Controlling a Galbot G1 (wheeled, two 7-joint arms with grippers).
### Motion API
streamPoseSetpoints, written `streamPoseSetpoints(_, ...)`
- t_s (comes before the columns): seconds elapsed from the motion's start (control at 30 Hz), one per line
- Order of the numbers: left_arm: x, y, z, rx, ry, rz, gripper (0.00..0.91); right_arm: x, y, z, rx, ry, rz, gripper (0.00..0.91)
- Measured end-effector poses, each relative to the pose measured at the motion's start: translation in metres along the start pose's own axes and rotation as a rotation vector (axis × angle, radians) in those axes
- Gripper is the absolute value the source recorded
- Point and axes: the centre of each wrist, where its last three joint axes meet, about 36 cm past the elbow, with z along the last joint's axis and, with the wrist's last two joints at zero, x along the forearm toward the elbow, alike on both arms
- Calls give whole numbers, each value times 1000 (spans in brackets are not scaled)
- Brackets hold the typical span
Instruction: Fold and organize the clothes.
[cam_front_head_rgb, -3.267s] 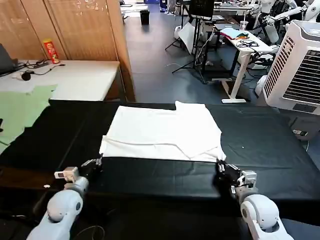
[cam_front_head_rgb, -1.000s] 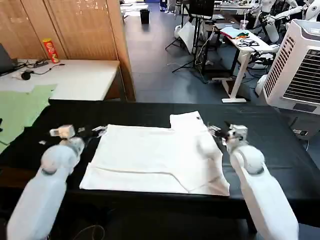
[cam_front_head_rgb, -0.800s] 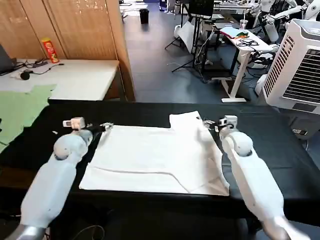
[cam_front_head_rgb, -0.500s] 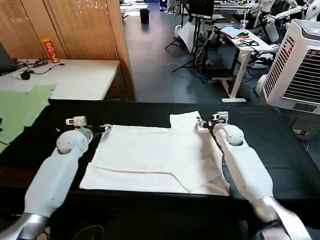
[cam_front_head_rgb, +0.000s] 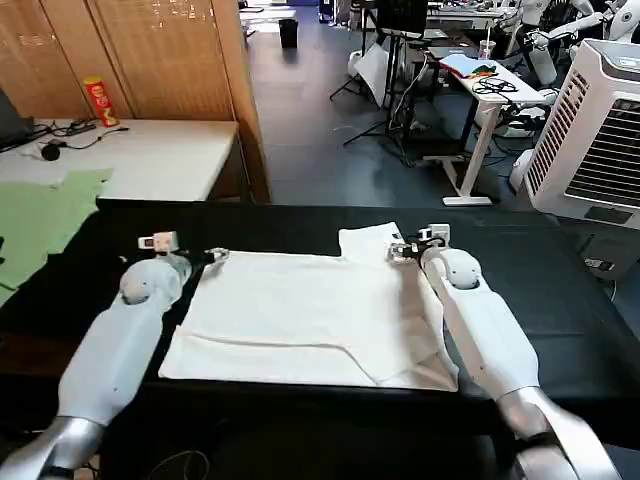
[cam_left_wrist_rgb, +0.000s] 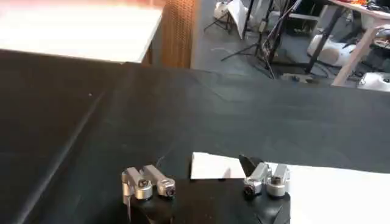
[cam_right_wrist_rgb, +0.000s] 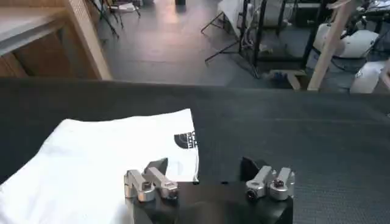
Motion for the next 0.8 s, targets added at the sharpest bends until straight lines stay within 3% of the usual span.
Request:
streamPoseSetpoints(0.07, 0, 0, 2, 0, 4, -1, 176, 0, 0, 1, 2, 2, 0, 527)
streamPoseSetpoints(0.1, -1, 0, 3, -3, 6, -2, 156, 0, 0, 2, 3, 2, -1, 527)
streamPoseSetpoints(0.13, -1, 1, 5, -8, 8, -5, 137, 0, 0, 3, 4, 3, -3, 400)
streamPoseSetpoints(0.2, -1, 0, 8, -14, 11, -7, 107, 0, 0, 4, 3, 3, -4, 293)
streamPoseSetpoints(0.37, -4, -3, 13, -26, 10, -12, 98, 2, 2, 8, 6, 3, -9, 107)
streamPoseSetpoints(0.8, 6, 1, 6, -40, -32, -33, 78, 19, -9, 12, -39, -119, -43, 68)
